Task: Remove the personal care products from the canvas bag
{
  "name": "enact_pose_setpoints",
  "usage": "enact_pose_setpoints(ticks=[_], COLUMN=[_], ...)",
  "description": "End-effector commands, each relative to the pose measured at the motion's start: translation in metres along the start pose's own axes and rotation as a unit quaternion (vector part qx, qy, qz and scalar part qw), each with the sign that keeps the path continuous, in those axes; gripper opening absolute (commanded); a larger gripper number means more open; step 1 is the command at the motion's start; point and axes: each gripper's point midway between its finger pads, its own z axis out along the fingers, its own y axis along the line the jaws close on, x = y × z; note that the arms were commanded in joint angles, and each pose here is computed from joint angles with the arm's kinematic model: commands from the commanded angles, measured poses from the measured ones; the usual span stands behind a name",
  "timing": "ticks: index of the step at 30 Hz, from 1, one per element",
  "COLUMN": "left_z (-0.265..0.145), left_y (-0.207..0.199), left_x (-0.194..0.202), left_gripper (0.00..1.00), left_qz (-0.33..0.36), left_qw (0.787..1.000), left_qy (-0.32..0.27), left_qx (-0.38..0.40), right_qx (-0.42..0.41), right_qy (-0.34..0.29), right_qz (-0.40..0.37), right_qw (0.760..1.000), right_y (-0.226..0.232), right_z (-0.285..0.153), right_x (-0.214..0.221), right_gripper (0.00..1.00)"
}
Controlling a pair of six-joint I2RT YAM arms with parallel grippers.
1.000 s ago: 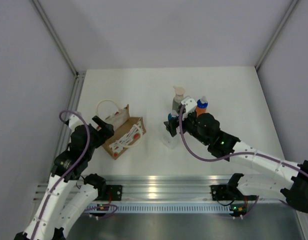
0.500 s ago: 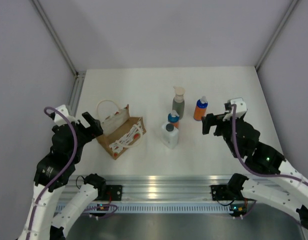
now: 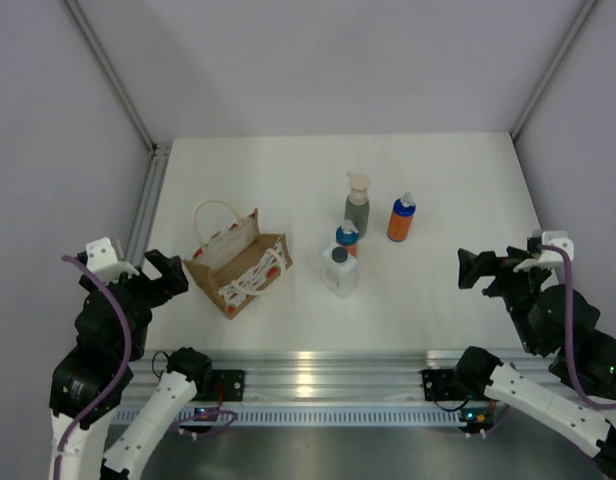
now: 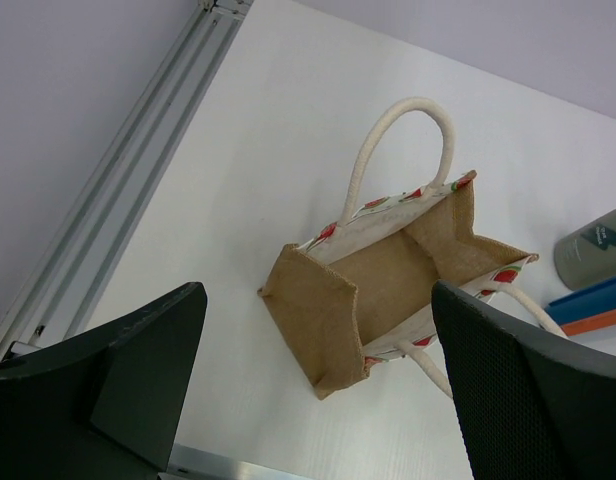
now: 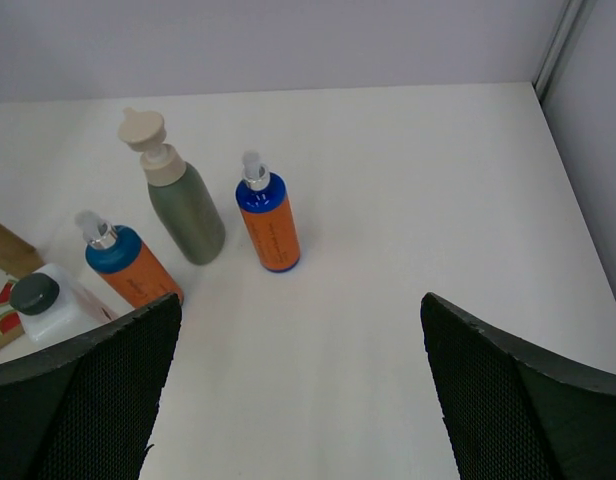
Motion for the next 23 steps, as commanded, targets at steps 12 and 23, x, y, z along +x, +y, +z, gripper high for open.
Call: enact_pose_setpoints(ticks=[12, 23], left_z=[0.008, 0.013], left_y=[-0.003, -0.007], left_x=[0.006, 0.004], left_gripper=[0.98, 0.98], left_qz=[0.014, 0.005], left_qw=[1.0, 1.0], left_qy=[0.014, 0.013], left_qx=[-0.001, -0.004], right_qx=[-0.001, -0.001], right_qy=[0.014, 0.03], right_qz=[-0.034, -0.036], right_qw=[0.999, 0.999], right_y=[-0.002, 0.005], right_z=[-0.002, 0.004], right_x=[-0.001, 0.006], right_gripper=[0.99, 0.99])
